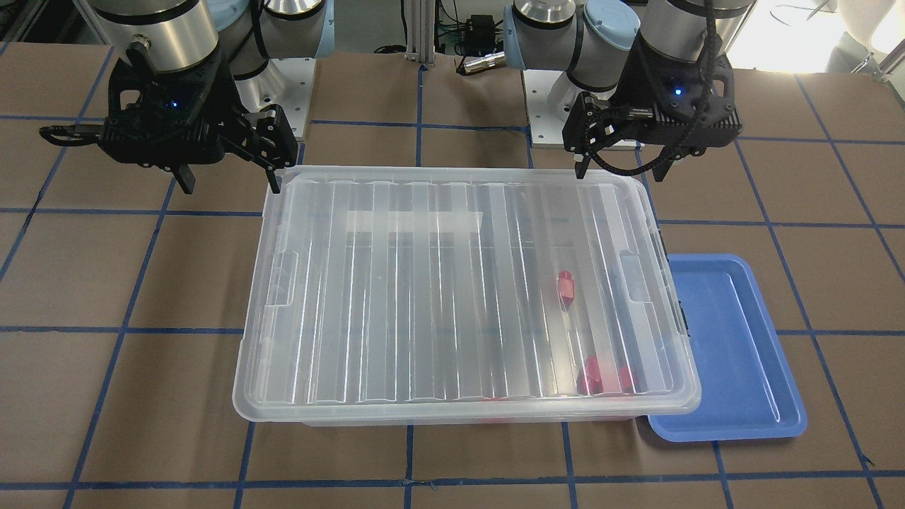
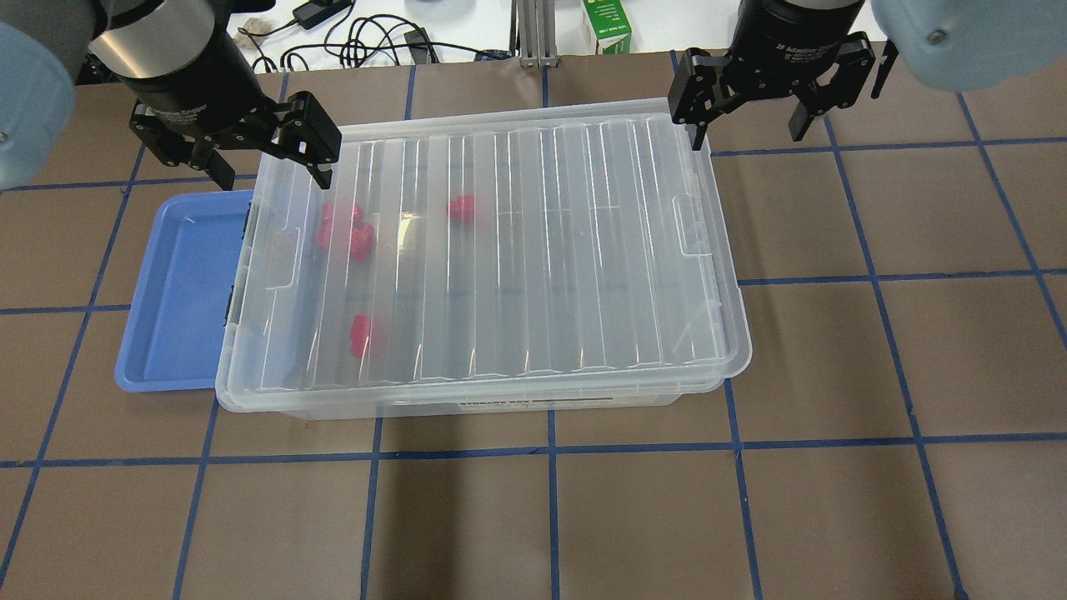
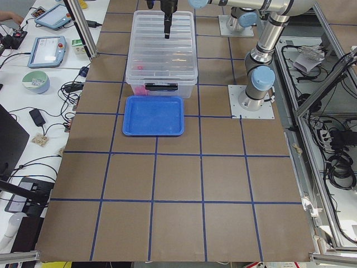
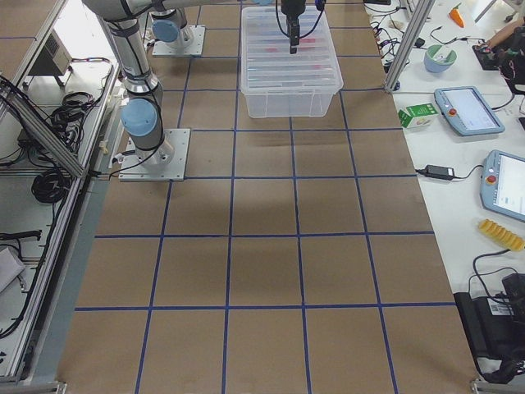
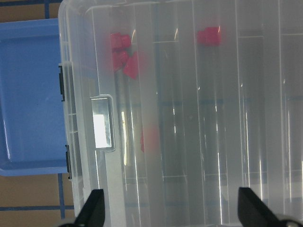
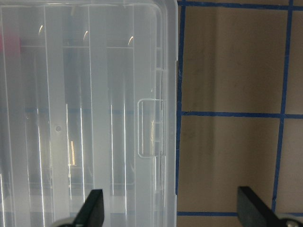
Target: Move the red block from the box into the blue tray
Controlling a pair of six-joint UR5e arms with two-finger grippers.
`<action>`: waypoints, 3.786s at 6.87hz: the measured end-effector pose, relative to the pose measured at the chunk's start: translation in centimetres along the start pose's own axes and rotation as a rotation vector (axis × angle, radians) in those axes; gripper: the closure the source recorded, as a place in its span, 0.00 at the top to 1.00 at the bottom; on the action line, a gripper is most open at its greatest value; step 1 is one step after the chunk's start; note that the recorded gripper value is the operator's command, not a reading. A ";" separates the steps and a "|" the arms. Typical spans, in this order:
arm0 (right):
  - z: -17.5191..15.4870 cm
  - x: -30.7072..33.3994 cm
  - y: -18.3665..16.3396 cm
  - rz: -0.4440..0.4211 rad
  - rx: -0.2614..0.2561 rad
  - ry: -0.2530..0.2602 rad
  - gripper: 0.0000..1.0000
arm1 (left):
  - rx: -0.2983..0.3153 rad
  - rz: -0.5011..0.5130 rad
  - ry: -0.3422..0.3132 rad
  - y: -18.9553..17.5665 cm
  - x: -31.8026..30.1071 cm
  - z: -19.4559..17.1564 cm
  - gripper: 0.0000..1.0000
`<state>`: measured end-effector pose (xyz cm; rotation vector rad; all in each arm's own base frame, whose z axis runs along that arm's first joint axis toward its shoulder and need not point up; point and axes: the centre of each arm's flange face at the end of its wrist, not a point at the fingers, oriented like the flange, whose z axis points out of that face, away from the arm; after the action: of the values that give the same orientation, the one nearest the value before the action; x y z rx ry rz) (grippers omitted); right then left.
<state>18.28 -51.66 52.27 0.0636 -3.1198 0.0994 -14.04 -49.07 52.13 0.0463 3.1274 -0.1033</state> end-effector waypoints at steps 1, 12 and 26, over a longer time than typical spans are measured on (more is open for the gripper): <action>0.0 0.0 0.0 0.000 0.000 0.000 1.00 | 0.000 0.000 0.000 0.0 0.0 0.0 1.00; 18.1 3.2 -0.9 0.030 -0.070 0.017 1.00 | 0.000 0.000 0.001 0.0 0.0 0.0 1.00; 17.5 21.1 -1.3 0.158 -0.092 0.146 1.00 | -0.008 0.002 0.010 -0.1 0.3 0.4 1.00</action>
<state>-3.06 -54.89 35.30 -0.1839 -2.9738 -0.0359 -14.29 -49.20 51.72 0.0501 3.1372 -0.0908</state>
